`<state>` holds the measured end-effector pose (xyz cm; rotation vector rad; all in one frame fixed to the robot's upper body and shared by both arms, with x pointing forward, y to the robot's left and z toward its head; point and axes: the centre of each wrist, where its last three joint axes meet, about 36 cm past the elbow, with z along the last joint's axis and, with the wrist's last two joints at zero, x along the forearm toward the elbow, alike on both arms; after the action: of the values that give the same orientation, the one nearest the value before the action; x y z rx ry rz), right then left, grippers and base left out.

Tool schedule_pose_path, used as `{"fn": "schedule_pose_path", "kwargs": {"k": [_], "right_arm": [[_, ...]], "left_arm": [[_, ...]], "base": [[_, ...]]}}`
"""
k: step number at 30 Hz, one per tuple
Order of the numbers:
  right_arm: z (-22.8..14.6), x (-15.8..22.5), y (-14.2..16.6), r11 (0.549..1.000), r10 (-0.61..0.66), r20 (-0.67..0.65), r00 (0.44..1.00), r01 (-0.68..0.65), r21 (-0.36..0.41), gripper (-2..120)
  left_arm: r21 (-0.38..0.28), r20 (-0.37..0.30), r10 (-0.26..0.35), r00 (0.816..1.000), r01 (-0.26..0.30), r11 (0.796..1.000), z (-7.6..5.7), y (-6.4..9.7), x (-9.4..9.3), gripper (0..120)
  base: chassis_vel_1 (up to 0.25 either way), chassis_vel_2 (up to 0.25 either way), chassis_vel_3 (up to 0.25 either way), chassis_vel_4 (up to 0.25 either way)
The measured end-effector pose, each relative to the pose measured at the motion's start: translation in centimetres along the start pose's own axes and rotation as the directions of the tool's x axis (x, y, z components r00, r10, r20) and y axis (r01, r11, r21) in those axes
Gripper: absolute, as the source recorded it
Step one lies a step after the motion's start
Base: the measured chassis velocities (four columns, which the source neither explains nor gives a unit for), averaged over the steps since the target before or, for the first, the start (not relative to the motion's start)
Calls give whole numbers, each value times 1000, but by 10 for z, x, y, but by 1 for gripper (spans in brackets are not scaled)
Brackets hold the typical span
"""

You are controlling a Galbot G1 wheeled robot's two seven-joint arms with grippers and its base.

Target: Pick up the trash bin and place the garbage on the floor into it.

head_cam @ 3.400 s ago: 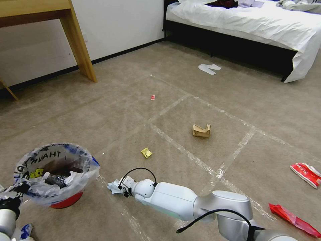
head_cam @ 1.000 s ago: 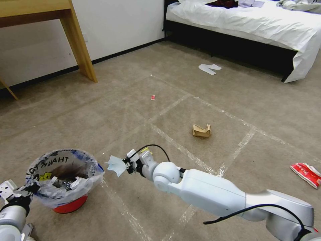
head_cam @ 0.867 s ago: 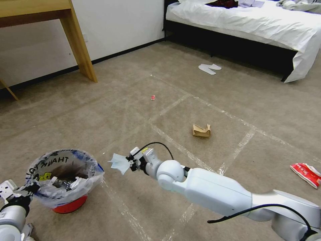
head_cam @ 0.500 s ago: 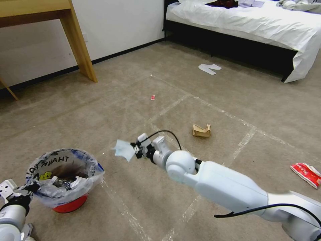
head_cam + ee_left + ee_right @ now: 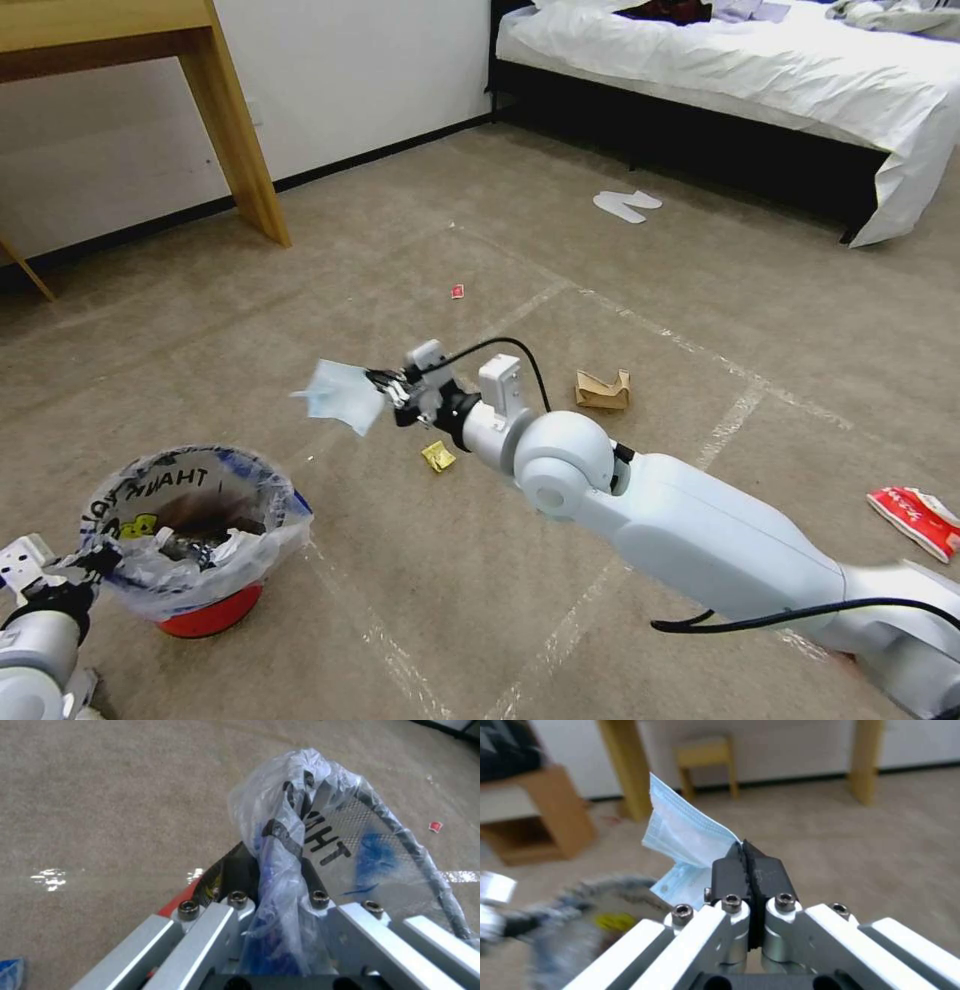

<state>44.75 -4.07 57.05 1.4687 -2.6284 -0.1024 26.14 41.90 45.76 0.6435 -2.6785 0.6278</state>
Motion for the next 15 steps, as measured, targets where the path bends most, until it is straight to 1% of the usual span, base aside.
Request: {"fn": "schedule_pose_path", "kwargs": {"k": [4, 7, 9, 10, 11, 12, 13, 15], "right_arm": [[-8, -6, 12, 999, -53, 13, 999, 53, -7, 0], [-10, -8, 16, 997, -71, 13, 997, 71, -12, 0], [-13, -13, 27, 991, -127, 15, 992, 128, -32, 0], [-13, -13, 27, 991, -127, 15, 992, 128, -32, 0], [-14, -18, 38, 985, -170, 7, 985, 170, -40, 0], [-14, -21, 44, 980, -193, -1, 981, 193, -44, 0], [-14, -21, 44, 980, -193, -1, 981, 193, -44, 0], [-9, -26, 59, 968, -247, -40, 968, 245, -54, 0]], "left_arm": [[8, 7, 8, 1000, -8, 1000, -3, -2, 3, 5], [11, 8, 11, 1000, -11, 1000, -4, -3, 4, 5], [18, 9, 21, 1000, -21, 1000, -6, -6, 6, 5], [18, 9, 21, 1000, -21, 1000, -6, -6, 6, 5], [21, 9, 23, 1000, -23, 1000, -7, -8, 6, 5], [22, 9, 24, 1000, -24, 999, -6, -8, 6, 5], [22, 9, 24, 1000, -24, 999, -6, -8, 6, 5], [24, 9, 25, 1000, -26, 999, -6, -9, 7, 5]], "base": [[0, 0, 0, 0], [0, 0, 0, 0], [0, 0, 0, 0], [0, 0, 0, 0], [0, 0, 0, 0], [0, 0, 0, 0], [0, 0, 0, 0], [0, 0, 0, 0]]}}
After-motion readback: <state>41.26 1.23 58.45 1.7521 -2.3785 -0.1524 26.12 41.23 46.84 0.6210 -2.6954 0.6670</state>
